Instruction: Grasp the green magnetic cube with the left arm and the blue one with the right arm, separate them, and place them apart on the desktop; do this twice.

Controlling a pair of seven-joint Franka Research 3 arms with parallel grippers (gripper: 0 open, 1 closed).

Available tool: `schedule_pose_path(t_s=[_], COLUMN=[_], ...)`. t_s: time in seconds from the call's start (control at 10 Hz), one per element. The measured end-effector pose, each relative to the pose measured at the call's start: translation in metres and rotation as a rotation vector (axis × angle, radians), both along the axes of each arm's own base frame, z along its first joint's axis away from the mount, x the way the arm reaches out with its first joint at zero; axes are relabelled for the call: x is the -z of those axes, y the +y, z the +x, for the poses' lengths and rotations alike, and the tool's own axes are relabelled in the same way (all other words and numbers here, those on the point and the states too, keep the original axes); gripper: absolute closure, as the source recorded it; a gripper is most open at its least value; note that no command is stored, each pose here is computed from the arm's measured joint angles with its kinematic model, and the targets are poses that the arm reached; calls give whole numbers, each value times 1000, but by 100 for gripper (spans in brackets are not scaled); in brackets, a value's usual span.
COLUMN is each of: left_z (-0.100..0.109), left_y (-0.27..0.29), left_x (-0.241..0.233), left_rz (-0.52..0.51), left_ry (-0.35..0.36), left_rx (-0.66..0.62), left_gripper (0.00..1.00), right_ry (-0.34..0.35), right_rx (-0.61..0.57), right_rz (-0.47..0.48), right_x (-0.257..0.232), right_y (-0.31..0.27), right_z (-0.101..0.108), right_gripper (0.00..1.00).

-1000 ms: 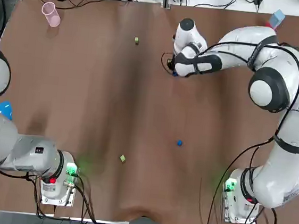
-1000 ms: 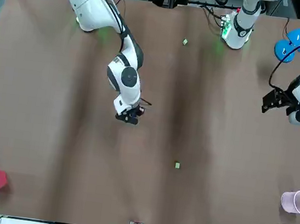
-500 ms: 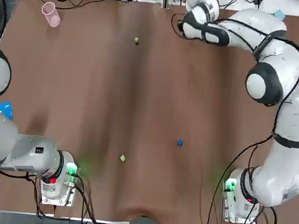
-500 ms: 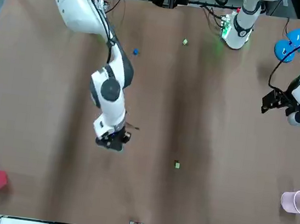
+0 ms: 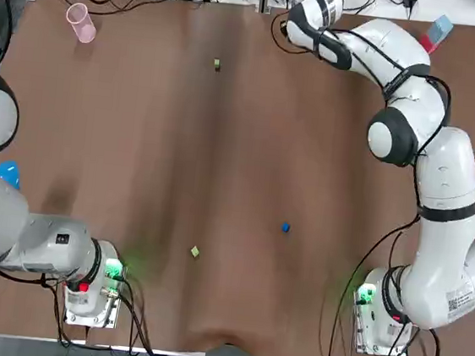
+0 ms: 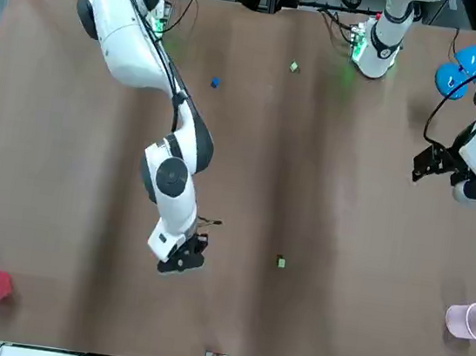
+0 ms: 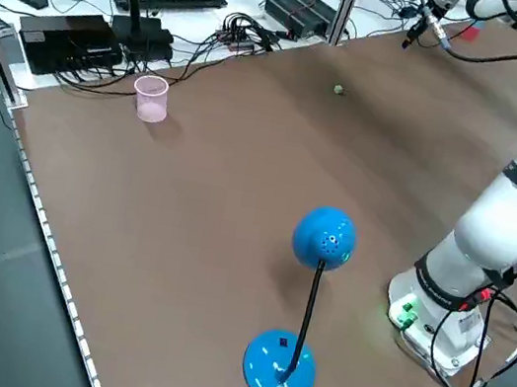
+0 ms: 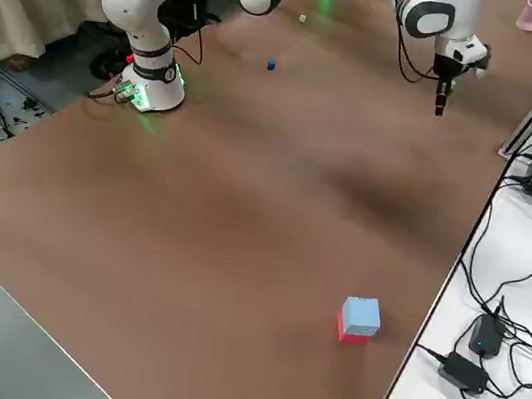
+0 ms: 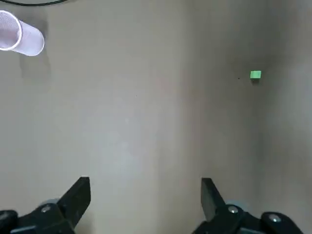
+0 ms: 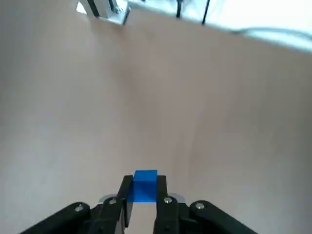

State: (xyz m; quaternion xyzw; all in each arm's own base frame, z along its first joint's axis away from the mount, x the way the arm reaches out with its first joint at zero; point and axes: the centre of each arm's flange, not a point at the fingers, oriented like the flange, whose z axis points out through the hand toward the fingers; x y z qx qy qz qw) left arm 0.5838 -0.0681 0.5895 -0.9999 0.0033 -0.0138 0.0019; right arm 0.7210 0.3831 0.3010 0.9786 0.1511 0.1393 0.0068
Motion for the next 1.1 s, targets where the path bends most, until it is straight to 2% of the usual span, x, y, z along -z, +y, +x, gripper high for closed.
schedule_pose_path(t_s=[0.3,0.5,0.6,1.0,1.1], left_z=[0,0,0,1,1], left_y=[-4,-6,-5,0,2], left_x=[0,-2,-5,-6,-6], left_rz=[-9,-32,-36,-36,-36], left_ry=[0,-1,-5,-8,-9], left_rx=[5,2,1,-9,-11], left_gripper=[0,0,0,0,0], right_ry=[-94,-118,-124,-147,-140], right_rx=[-107,-141,-150,-148,-140], right_rz=[5,-5,-16,-19,-18], right_x=[-15,-15,-14,-25,-31], right_y=[-24,-35,-39,-45,-44], right_z=[23,30,32,36,33], right_gripper=[77,75,64,2,0])
